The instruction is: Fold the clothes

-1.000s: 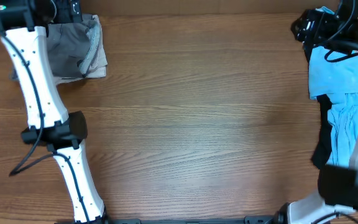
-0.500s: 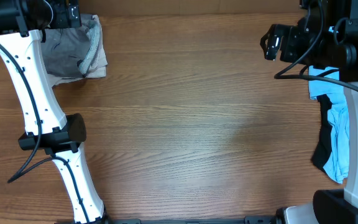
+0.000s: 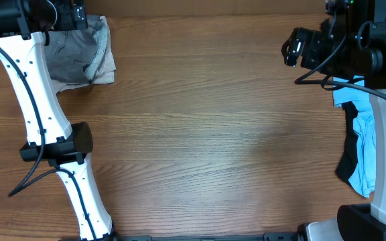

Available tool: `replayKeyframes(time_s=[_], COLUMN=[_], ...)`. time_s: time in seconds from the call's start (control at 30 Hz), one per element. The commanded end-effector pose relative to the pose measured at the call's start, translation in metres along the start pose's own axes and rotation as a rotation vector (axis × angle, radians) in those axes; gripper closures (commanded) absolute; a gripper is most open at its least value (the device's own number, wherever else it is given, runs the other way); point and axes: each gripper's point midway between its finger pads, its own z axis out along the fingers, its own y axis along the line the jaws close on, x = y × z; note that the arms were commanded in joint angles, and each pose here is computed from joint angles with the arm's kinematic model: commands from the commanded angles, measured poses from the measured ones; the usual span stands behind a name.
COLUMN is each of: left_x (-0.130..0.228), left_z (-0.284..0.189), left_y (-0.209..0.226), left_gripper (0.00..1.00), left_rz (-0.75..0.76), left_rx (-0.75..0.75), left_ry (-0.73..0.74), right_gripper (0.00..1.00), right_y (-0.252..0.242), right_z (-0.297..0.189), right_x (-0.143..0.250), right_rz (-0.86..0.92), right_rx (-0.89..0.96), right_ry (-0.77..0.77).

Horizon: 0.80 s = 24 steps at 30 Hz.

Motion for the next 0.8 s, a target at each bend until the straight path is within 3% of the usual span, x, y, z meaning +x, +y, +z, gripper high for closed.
replayKeyframes(time_s=[0.0, 0.13, 0.37, 0.6, 0.77], left_x=[0.000, 0.000, 0.000, 0.000, 0.000], left_z=[0.002, 0.002, 0.002, 0.002, 0.002], left_y=[-0.009, -0.009, -0.009, -0.009, -0.009], left_gripper=[0.00, 0.00, 0.00, 0.00, 0.00], left_rz=[0.000, 0.000, 0.000, 0.000, 0.000], left_rx=[0.026, 0.025, 0.026, 0.025, 0.025], left_ry=[0.001, 0.001, 0.001, 0.001, 0.001], right_gripper=[0.00, 0.00, 0.00, 0.00, 0.00], right_y=[-0.008, -0.011, -0.001, -0.033, -0.071], right_z=[-0.013, -0.027, -0.051, -0.039, -0.013], right_x=[-0.008, -0.021, -0.030, 0.027, 0.094], right_rz=[-0.108, -0.127, -0.161, -0.150, -0.129], right_rx=[0.060, 0.085, -0.023, -0.036, -0.042], right_ry=[-0.062, -0.176, -0.523, -0.699, -0.811])
